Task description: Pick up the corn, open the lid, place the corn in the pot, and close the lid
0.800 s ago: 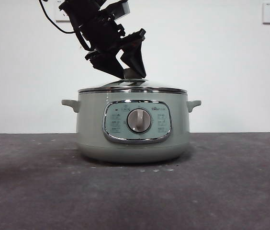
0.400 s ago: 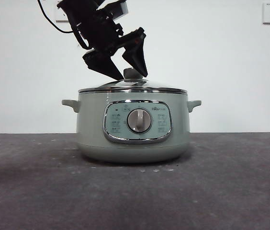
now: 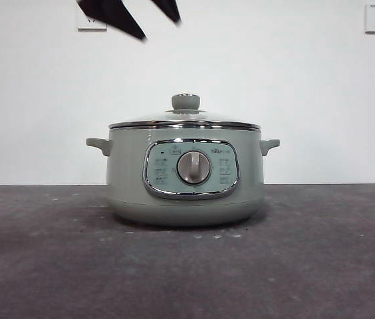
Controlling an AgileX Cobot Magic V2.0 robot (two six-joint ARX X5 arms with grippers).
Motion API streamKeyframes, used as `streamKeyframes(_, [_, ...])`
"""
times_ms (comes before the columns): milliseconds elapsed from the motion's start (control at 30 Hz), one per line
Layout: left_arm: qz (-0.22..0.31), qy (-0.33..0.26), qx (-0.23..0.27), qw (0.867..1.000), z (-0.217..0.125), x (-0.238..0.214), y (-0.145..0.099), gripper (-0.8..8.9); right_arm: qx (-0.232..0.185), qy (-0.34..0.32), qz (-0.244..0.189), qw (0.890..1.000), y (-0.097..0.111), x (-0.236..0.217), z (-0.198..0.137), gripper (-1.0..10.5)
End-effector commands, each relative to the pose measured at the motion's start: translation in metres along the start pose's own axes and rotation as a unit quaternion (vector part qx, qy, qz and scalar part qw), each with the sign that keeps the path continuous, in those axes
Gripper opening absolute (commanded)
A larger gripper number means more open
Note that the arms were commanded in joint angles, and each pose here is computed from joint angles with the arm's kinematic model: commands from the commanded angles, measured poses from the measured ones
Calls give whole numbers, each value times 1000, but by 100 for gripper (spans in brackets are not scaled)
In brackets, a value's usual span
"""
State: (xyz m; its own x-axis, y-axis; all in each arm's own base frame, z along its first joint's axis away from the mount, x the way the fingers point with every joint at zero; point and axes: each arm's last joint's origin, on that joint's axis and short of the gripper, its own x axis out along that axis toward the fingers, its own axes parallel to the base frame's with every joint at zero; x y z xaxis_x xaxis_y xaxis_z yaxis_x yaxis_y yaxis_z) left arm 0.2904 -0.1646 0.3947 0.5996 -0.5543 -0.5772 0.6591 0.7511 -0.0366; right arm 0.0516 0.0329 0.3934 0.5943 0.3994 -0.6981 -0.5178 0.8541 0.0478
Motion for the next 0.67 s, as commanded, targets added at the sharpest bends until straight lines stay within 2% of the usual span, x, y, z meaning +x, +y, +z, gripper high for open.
streamKeyframes(33, [-5,-1,-6,1000,-2,-36,-7,409,3,15,-2,1000,0,2,-3,531])
streamKeyframes(233, [-46,11,-14,999,-20,-112,-27,409,3,15,-2,1000,0,2,-4,531])
streamKeyframes(367, [-47,14,-16,999,-34,-148,-36,409,3,15,-2,1000,0,2,-4,531])
streamKeyframes(600, [-46,2,-13,999,-46,-179,-44,407,3,15,-2,1000,0,2,-4,530])
streamKeyframes(667, [-46,2,-13,999,-47,-180,-44,388,4,15,-2,1000,0,2,-4,453])
